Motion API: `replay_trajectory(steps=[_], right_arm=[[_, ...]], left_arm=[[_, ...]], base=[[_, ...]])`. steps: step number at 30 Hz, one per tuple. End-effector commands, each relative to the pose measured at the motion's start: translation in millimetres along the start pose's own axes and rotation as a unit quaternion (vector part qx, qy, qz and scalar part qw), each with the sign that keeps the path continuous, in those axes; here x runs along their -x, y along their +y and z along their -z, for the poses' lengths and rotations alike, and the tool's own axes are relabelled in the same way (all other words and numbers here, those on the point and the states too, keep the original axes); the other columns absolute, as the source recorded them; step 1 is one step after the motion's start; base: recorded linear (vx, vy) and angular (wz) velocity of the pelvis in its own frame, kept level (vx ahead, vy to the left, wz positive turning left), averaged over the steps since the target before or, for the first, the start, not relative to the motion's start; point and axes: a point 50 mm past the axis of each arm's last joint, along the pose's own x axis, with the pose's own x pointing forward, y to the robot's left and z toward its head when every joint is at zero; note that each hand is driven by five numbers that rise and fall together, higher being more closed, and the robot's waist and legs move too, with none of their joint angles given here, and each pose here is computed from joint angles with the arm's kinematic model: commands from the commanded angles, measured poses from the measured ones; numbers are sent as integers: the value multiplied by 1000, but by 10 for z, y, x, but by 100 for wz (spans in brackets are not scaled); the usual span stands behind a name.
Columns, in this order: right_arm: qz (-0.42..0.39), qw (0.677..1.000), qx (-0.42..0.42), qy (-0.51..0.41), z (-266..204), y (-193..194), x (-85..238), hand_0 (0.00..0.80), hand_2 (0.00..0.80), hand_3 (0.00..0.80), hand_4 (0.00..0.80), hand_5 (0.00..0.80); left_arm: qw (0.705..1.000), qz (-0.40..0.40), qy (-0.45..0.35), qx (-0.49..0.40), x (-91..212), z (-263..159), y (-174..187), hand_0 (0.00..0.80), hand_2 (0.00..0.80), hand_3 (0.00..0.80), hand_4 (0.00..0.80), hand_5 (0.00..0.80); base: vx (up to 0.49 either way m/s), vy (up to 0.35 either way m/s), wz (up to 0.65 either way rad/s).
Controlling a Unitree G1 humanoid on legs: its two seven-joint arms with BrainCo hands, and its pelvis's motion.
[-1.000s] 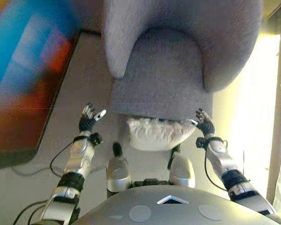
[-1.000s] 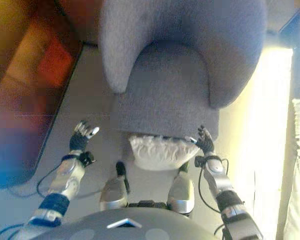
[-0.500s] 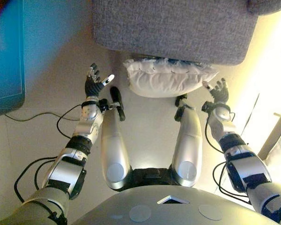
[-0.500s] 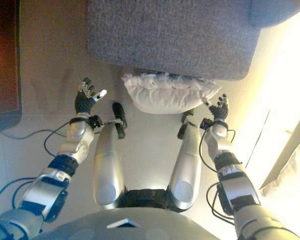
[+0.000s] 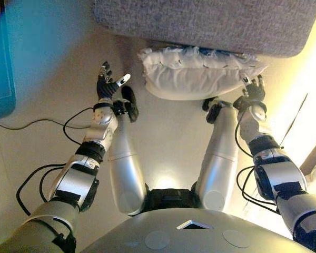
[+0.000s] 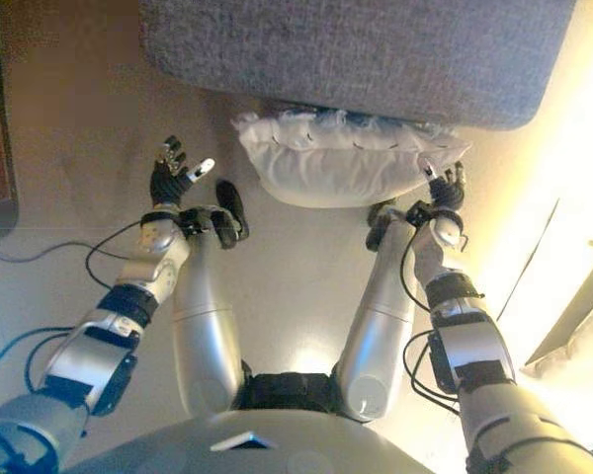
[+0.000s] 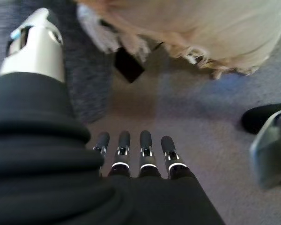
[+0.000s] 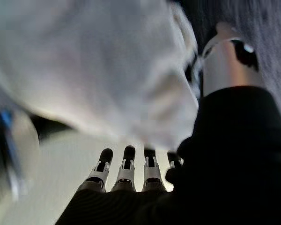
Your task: Pick up the cushion and take it to the sofa
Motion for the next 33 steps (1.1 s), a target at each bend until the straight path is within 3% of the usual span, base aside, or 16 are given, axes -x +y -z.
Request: replay_trajectory(steps=[1,6,13,21,30,31,32,33], right_arm=[[-125,992,13,1,-56,125,36,0,0,0,0,0],[-205,978,44,12,-20,250,49,0,0,0,0,0],[-229,971,66,5,-121,446,22,0,0,0,0,0],[-207,974,87,0,-284,564,-55,0,0,0,0,0],[-205,969,137,-8,-365,649,-72,0,0,0,0,0],[-208,968,140,-9,-370,659,-71,0,0,0,0,0],[-216,965,148,-11,-381,706,-65,260,260,260,260,260],[-217,964,150,-11,-381,709,-65,420,420,420,420,420]], left_arm=[[998,37,30,30,1,61,-70,0,0,0,0,0],[993,101,48,40,-2,66,-146,0,0,0,0,0],[978,184,99,24,4,83,-357,0,0,0,0,0],[985,137,87,-64,-236,-244,-354,0,0,0,0,0],[992,73,55,-89,-420,-593,-261,0,0,0,0,0],[992,73,53,-89,-428,-616,-272,295,295,295,295,295],[992,90,40,-83,-449,-716,-336,800,800,800,800,800],[992,90,39,-83,-451,-721,-339,800,800,800,800,800]], base=[[27,-34,2],[40,-35,3],[0,0,0],[5,-5,-3],[4,-2,-3],[-5,-19,-4],[-2,-21,-5],[-1,-48,-4]])
